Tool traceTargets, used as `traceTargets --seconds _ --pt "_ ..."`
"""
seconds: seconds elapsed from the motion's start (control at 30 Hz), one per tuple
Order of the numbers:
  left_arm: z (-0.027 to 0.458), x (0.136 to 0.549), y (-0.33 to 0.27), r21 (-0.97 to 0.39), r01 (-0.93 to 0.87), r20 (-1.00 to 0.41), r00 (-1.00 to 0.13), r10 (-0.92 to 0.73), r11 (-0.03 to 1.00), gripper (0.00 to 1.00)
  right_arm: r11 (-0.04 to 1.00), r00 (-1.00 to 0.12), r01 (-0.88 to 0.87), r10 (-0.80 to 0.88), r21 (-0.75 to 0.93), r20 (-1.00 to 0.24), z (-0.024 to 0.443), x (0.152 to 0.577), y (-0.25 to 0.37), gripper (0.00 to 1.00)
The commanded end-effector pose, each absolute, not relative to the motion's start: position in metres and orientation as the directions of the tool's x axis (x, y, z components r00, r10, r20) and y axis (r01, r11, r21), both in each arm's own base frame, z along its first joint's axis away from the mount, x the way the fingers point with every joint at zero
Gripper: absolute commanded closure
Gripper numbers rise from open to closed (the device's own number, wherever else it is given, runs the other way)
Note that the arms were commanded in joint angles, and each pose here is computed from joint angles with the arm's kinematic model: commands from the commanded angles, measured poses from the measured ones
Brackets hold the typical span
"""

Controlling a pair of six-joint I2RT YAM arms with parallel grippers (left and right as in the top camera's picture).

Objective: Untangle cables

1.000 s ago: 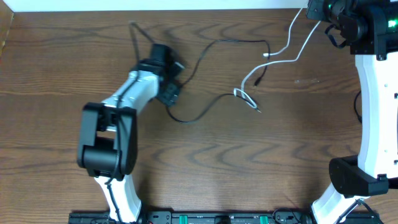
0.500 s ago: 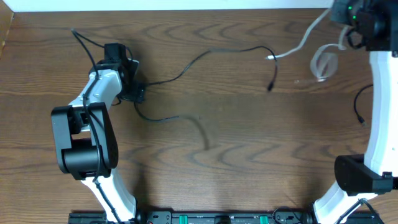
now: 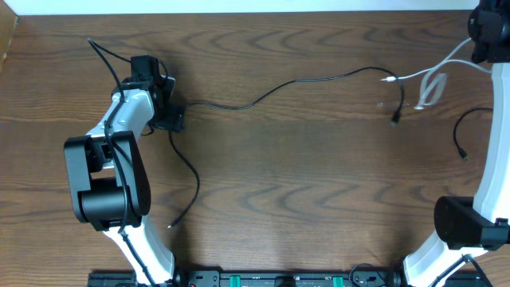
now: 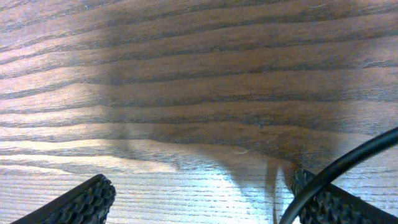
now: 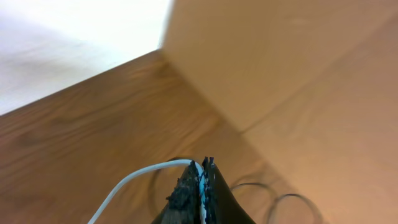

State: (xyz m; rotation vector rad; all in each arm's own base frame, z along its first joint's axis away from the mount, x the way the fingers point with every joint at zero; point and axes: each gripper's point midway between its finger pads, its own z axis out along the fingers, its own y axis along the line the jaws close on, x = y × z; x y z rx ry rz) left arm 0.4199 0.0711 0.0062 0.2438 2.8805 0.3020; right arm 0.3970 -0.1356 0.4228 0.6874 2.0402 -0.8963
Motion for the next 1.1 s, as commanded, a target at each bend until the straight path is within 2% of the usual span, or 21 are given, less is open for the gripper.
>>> traceTargets --seconds 0.0,0.07,0.2,0.27,0.4,0.67,0.83,1.07 --pt "-0.041 0.383 0.07 0.173 0.16 -0.066 -0.983 0.173 0.972 0.07 0.426 -0.516 0.796 0.11 -0.429 -0.849 0.45 0.374 -0.16 0.99" --pt "-0.041 0.383 0.069 0.17 0.16 -0.069 -0.982 0.173 0.972 0.07 0.451 -0.53 0.781 0.116 -0.431 -0.84 0.444 0.378 -0.157 0.99" --pt "-0.041 0.383 0.069 0.17 0.16 -0.068 -0.982 0.174 0.972 0.07 0.61 -0.626 0.67 0.156 -0.424 -0.764 0.405 0.397 -0.14 0.99" --pt "-0.041 0.383 0.069 0.17 0.16 -0.068 -0.982 0.174 0.972 0.07 0.652 -0.672 0.626 0.173 -0.428 -0.721 0.385 0.404 -0.135 0.99" --pt "-0.041 0.383 0.069 0.17 0.16 -0.068 -0.982 0.174 0.972 0.07 0.643 -0.695 0.619 0.183 -0.45 -0.695 0.367 0.415 -0.141 0.99" --pt "-0.043 0.386 0.057 0.101 0.169 -0.092 -0.98 0.178 0.981 0.07 0.61 -0.597 0.703 0.227 -0.366 -0.769 0.373 0.432 -0.171 0.99" --pt "-0.043 0.387 0.054 0.094 0.173 -0.098 -0.978 0.182 0.98 0.07 0.592 -0.559 0.736 0.259 -0.329 -0.787 0.375 0.431 -0.193 0.99" --pt "-0.043 0.388 0.051 0.094 0.18 -0.1 -0.977 0.19 0.979 0.07 0.6 -0.572 0.737 0.31 -0.31 -0.76 0.365 0.42 -0.219 0.99"
